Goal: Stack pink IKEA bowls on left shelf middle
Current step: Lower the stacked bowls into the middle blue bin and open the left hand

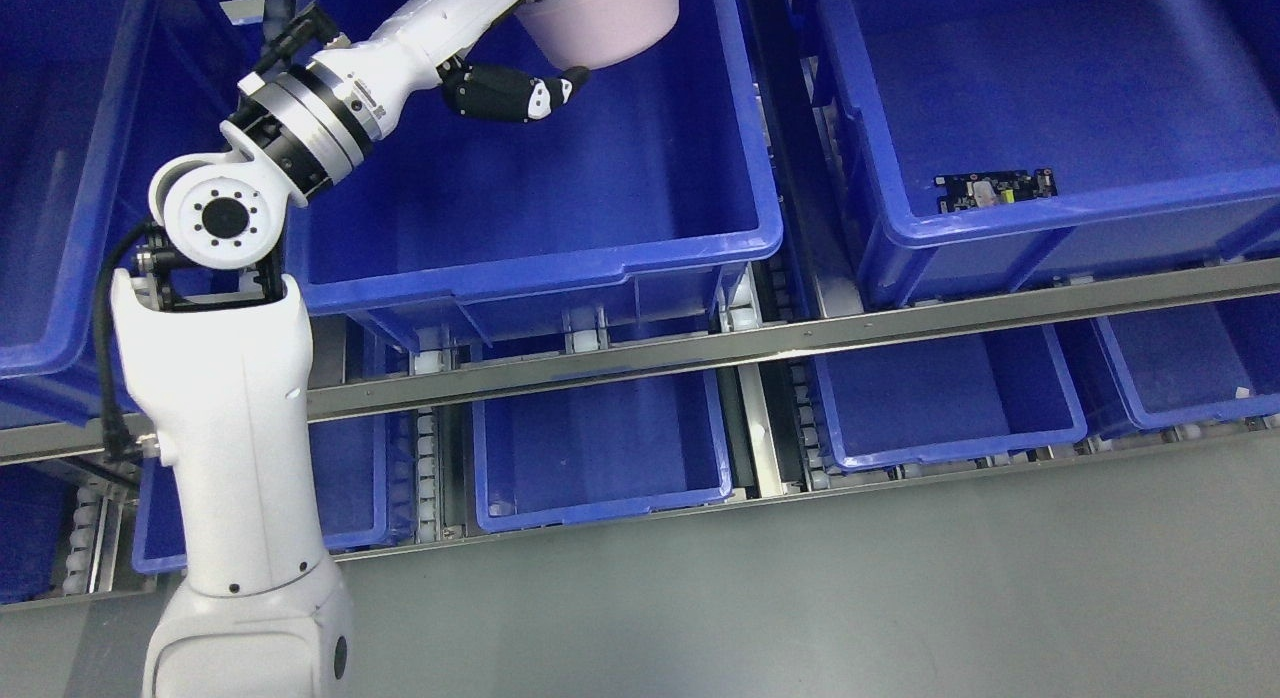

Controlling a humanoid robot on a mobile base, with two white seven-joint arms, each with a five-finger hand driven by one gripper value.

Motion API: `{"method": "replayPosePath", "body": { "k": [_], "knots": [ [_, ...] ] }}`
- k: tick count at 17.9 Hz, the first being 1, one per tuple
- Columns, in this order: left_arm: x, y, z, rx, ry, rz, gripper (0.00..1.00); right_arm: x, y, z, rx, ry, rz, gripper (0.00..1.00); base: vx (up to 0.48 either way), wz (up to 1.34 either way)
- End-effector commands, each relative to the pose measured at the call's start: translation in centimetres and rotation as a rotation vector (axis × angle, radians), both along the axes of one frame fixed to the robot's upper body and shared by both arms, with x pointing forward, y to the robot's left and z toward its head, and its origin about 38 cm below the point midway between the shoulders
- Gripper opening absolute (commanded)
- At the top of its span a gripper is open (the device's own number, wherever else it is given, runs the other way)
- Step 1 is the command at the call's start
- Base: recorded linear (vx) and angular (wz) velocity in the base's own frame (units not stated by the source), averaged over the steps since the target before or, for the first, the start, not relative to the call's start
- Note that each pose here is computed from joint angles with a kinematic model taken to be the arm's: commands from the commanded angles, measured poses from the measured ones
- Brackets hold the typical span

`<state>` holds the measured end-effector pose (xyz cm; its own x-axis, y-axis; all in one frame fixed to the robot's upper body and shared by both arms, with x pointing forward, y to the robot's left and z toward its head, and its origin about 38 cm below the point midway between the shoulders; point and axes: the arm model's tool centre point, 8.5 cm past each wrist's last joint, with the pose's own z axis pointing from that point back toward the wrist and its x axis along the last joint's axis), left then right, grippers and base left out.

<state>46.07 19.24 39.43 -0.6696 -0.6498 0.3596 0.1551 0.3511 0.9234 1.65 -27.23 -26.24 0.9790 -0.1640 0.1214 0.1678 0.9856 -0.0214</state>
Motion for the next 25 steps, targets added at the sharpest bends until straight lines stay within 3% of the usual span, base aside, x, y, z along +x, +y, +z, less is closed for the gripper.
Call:
{"method": "replayPosePath", "body": {
  "k": [1, 12, 14, 19, 21, 24, 25],
  "knots": [
    [0.1, 0.8, -2.0, 0.051, 0.083, 0.011, 0.06, 0.0, -1.1, 0.1, -0.017, 0.001, 0.001, 1.00, 0.046, -0.11],
    [-0.1, 4.2, -3.6, 0.081, 0.126, 0.076, 0.12, 0.0, -1.1, 0.1, -0.017, 0.001, 0.001, 1.00, 0.021, -0.03],
    [-0.1, 3.9, -3.6, 0.077, 0.125, 0.070, 0.34, 0.0, -1.1, 0.1, -0.018, 0.001, 0.001, 1.00, 0.000, 0.00],
    [0.1, 3.3, -3.3, 0.024, 0.113, 0.063, 0.59, 0.0, -1.1, 0.1, -0.017, 0.001, 0.001, 1.00, 0.000, 0.00],
    [0.3, 3.6, -2.8, -0.065, 0.077, 0.089, 0.66, 0.0, -1.1, 0.1, -0.018, 0.001, 0.001, 1.00, 0.000, 0.00],
    [2.0, 4.5, -2.6, -0.313, -0.008, 0.181, 0.94, 0.0, -1.1, 0.1, -0.017, 0.001, 0.001, 1.00, 0.000, 0.00],
    [2.4, 5.0, -2.0, -0.459, -0.080, 0.229, 0.99, 0.0, -1.1, 0.1, -0.017, 0.001, 0.001, 1.00, 0.000, 0.00]
  ]
}}
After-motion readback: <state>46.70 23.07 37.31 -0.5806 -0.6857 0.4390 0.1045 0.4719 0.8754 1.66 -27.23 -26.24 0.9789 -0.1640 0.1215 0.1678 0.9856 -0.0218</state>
